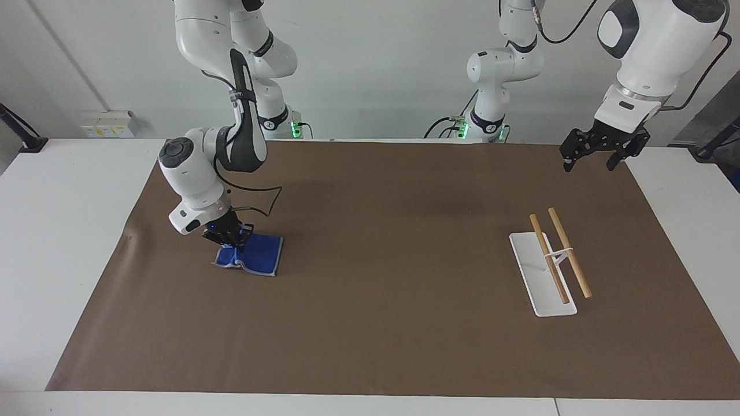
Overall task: Right arm passes towel to left arm to hang
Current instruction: 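Close the right gripper on the blue towel and lift it, then carry the towel toward center while the left gripper reaches toward it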
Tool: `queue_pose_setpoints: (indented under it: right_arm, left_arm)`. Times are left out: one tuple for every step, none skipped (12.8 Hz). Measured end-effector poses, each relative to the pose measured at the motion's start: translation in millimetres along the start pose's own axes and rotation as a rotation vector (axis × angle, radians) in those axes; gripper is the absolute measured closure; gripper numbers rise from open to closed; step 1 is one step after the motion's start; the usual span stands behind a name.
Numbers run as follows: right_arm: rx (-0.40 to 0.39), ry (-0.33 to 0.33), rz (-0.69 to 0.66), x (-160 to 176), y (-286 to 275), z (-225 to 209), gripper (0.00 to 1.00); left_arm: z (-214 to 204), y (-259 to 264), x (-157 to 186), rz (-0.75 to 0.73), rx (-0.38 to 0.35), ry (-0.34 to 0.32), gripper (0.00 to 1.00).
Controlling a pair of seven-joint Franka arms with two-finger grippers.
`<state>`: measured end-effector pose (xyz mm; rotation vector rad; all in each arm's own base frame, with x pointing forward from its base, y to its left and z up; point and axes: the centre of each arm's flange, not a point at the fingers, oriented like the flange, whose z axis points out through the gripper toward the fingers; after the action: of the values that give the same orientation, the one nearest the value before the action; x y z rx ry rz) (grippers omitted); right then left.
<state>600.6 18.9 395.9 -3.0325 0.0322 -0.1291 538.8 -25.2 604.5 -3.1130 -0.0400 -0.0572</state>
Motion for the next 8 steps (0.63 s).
queue_pose_setpoints:
  right_arm:
    - [0.008,0.002,0.000,4,-10,-19,0.93]
    - [0.015,0.008,0.004,8,-22,-36,0.93]
    - [0.025,0.016,0.004,12,-36,-52,0.93]
    - [0.044,0.028,0.007,15,-53,-66,0.93]
    - [0.089,0.039,0.024,17,-69,-77,0.93]
    - [0.166,0.046,0.057,19,-83,-86,0.93]
    - [0.245,0.046,0.093,20,-92,-91,0.93]
    - [0.309,0.043,0.126,20,-101,-93,0.93]
  left_arm:
    - [0,1,0,-0.025,0.000,0.000,0.00]
    - [0,2,0,-0.075,0.000,0.000,0.00]
    - [0,4,1,-0.160,-0.001,0.008,0.00]
    - [0,6,3,-0.269,-0.006,0.027,0.00]
    - [3,7,5,-0.380,-0.012,0.043,0.00]
    - [9,8,6,-0.490,-0.017,0.050,0.00]
    - [15,10,6,-0.561,-0.018,0.046,0.00]
    - [21,13,5,-0.598,-0.016,0.040,0.00]
